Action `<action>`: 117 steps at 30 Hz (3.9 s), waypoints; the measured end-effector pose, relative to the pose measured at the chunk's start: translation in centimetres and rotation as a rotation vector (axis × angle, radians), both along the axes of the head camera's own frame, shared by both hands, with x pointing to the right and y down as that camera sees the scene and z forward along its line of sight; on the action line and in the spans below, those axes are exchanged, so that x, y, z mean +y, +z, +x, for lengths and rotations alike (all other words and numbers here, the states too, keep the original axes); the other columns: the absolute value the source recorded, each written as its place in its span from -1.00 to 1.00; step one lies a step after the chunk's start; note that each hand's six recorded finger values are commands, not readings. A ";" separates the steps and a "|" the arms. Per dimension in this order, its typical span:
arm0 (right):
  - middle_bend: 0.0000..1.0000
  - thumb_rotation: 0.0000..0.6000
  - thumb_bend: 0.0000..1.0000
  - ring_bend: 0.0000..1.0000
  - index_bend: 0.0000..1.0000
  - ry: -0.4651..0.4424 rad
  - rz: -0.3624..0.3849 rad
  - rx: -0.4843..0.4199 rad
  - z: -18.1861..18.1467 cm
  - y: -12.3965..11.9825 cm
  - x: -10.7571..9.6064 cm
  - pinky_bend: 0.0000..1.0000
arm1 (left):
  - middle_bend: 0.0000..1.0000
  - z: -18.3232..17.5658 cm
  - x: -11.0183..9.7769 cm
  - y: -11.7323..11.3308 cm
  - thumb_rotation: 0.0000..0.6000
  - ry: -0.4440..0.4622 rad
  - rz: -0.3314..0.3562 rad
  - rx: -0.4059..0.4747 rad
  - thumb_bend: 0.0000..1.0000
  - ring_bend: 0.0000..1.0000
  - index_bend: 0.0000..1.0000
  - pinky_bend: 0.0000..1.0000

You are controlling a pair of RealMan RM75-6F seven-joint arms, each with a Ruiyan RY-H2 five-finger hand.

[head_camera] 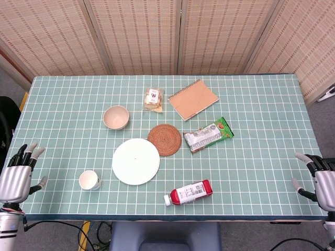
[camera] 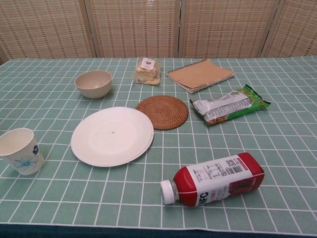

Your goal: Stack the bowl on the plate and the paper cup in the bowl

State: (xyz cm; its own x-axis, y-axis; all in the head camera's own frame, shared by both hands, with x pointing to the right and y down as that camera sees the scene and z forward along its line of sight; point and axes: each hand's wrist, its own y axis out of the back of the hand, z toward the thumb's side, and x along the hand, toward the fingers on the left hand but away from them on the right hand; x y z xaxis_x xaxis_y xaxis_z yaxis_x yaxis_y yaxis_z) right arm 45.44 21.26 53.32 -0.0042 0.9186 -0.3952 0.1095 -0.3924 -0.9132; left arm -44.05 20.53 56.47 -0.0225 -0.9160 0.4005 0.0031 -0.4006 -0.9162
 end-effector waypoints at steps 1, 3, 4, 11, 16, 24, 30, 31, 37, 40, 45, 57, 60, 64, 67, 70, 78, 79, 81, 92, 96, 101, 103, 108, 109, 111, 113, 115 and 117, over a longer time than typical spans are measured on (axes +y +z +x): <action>-0.46 1.00 -0.44 -0.60 -0.55 -0.001 0.001 0.000 0.0 0.0 -0.1 -0.47 | -1.00 0.1 -0.3 0.0 1.00 0.005 0.003 0.004 -0.52 -0.95 -0.69 -0.64; -0.46 1.00 -0.44 -0.60 -0.55 -0.006 0.005 0.000 -0.1 -0.1 -0.2 -0.47 | -1.00 0.4 -1.0 0.1 1.00 0.018 0.007 0.017 -0.52 -0.95 -0.68 -0.64; -0.46 1.00 -0.44 -0.60 -0.55 -0.007 0.006 0.000 -0.1 -0.1 -0.3 -0.47 | -1.00 0.6 -1.4 0.2 1.00 0.026 0.008 0.023 -0.52 -0.95 -0.68 -0.64; -0.46 1.00 -0.45 -0.60 -0.55 -0.017 0.011 0.002 -0.3 -0.3 -0.7 -0.47 | -0.94 2.6 -5.5 1.0 1.00 0.113 0.022 0.061 -0.52 -0.86 -0.65 -0.64; -0.46 1.00 -0.45 -0.60 -0.55 -0.023 0.017 0.007 -0.4 -0.6 -1.0 -0.47 | -0.78 4.6 -8.6 1.8 1.00 0.176 0.026 0.089 -0.52 -0.70 -0.60 -0.64; -0.46 1.00 -0.45 -0.60 -0.55 -0.026 0.019 0.010 -0.5 -0.8 -1.3 -0.47 | -0.28 8.1 -13.3 4.2 1.00 0.264 -0.008 0.107 -0.52 -0.19 -0.57 0.11; -0.46 1.00 -0.45 -0.60 -0.55 -0.031 0.017 0.012 -0.6 -0.7 -1.5 -0.47 | 0.40 10.4 -15.8 6.7 1.00 0.308 -0.052 0.098 -0.52 0.35 -0.52 0.68; -0.46 1.00 -0.45 -0.60 -0.55 -0.031 0.016 0.012 -0.6 -0.7 -1.5 -0.47 | 0.52 10.7 -16.1 7.0 1.00 0.314 -0.059 0.094 -0.52 0.44 -0.50 0.75; -0.46 1.00 -0.45 -0.60 -0.55 -0.033 0.011 0.015 -0.7 -0.7 -1.7 -0.47 | 0.83 12.6 -17.6 9.9 1.00 0.347 -0.108 0.072 -0.52 0.70 -0.36 0.95; -0.46 1.00 -0.45 -0.60 -0.55 -0.033 0.010 0.017 -0.6 -0.7 -1.8 -0.47 | 0.89 13.7 -18.1 11.3 1.00 0.359 -0.129 0.060 -0.52 0.74 -0.32 0.96; -0.46 1.00 -0.45 -0.60 -0.55 -0.031 0.008 0.021 -0.5 -0.7 -1.9 -0.47 | 0.99 15.2 -18.4 13.6 1.00 0.381 -0.168 0.030 -0.52 0.83 -0.24 1.00; -0.46 1.00 -0.45 -0.60 -0.55 -0.027 0.003 0.032 -0.3 -0.9 -1.8 -0.47 | 1.00 17.6 -18.0 17.9 1.00 0.380 -0.219 -0.015 -0.52 0.86 -0.08 1.00; -0.46 1.00 -0.45 -0.60 -0.55 -0.023 0.001 0.035 -0.2 -1.0 -1.7 -0.47 | 1.00 17.7 -18.0 18.6 1.00 0.369 -0.222 -0.026 -0.52 0.86 -0.07 1.00; -0.46 1.00 -0.45 -0.60 -0.55 -0.020 -0.003 0.037 -0.1 -1.0 -1.6 -0.47 | 1.00 17.4 -18.3 19.3 1.00 0.346 -0.229 -0.043 -0.52 0.86 -0.05 1.00; -0.46 1.00 -0.45 -0.60 -0.55 -0.019 -0.003 0.037 -0.1 -0.9 -1.5 -0.47 | 1.00 17.1 -18.5 19.7 1.00 0.322 -0.237 -0.050 -0.52 0.86 -0.04 1.00; -0.46 1.00 -0.45 -0.60 -0.55 -0.017 -0.004 0.037 0.0 -0.9 -1.5 -0.46 | 1.00 16.7 -18.7 20.1 1.00 0.301 -0.249 -0.055 -0.48 0.86 -0.01 1.00; -0.46 1.00 -0.45 -0.60 -0.55 -0.014 -0.006 0.036 0.1 -0.8 -1.5 -0.44 | 1.00 16.7 -18.6 20.6 1.00 0.290 -0.260 -0.064 -0.33 0.86 0.06 1.00; -0.46 1.00 -0.45 -0.60 -0.55 -0.014 -0.006 0.036 0.1 -0.9 -1.5 -0.44 | 1.00 16.8 -18.6 20.6 1.00 0.291 -0.262 -0.064 -0.31 0.86 0.06 1.00; -0.46 1.00 -0.45 -0.60 -0.55 -0.012 -0.006 0.036 0.1 -0.9 -1.5 -0.44 | 1.00 16.9 -18.5 20.7 1.00 0.292 -0.263 -0.064 -0.28 0.86 0.08 1.00; -0.46 1.00 -0.45 -0.60 -0.55 -0.003 -0.010 0.036 0.4 -0.8 -1.4 -0.44 | 1.00 17.4 -18.6 20.9 1.00 0.292 -0.265 -0.057 -0.14 0.86 0.22 1.00; -0.46 1.00 -0.45 -0.60 -0.55 -0.001 -0.012 0.032 0.4 -0.7 -1.4 -0.44 | 1.00 17.6 -18.5 20.9 1.00 0.297 -0.262 -0.055 -0.09 0.86 0.25 1.00; -0.46 1.00 -0.45 -0.60 -0.55 0.002 -0.013 0.030 0.5 -0.6 -1.3 -0.44 | 1.00 17.7 -18.5 20.5 1.00 0.313 -0.242 -0.046 -0.09 0.86 0.25 1.00; -0.46 1.00 -0.45 -0.60 -0.55 0.002 -0.013 0.032 0.6 -0.7 -1.4 -0.44 | 1.00 17.7 -18.5 20.2 1.00 0.330 -0.234 -0.048 -0.09 0.86 0.25 1.00; -0.46 1.00 -0.45 -0.60 -0.55 0.000 -0.013 0.029 0.4 -0.6 -1.4 -0.44 | 1.00 17.8 -18.0 18.9 1.00 0.407 -0.203 -0.039 -0.09 0.86 0.25 1.00; -0.46 1.00 -0.45 -0.60 -0.55 -0.001 -0.014 0.028 0.4 -0.6 -1.4 -0.44 | 1.00 17.8 -17.8 18.7 1.00 0.424 -0.198 -0.035 -0.09 0.86 0.25 1.00; -0.46 1.00 -0.45 -0.60 -0.55 -0.003 -0.016 0.025 0.3 -0.5 -1.5 -0.44 | 1.00 18.0 -17.3 18.1 1.00 0.464 -0.190 -0.022 -0.09 0.85 0.25 1.00; -0.46 1.00 -0.45 -0.60 -0.55 -0.006 -0.017 0.023 0.1 -0.4 -1.5 -0.44 | 1.00 18.2 -16.6 17.5 1.00 0.505 -0.187 -0.009 -0.09 0.85 0.26 1.00; -0.46 1.00 -0.45 -0.60 -0.55 -0.010 -0.017 0.022 0.0 -0.4 -1.6 -0.44 | 1.00 18.4 -15.9 17.0 1.00 0.544 -0.185 0.001 -0.09 0.84 0.28 1.00; -0.46 1.00 -0.45 -0.60 -0.55 -0.011 -0.018 0.021 -0.1 -0.4 -1.6 -0.44 | 1.00 18.8 -15.0 16.4 1.00 0.591 -0.184 0.017 -0.09 0.84 0.28 1.00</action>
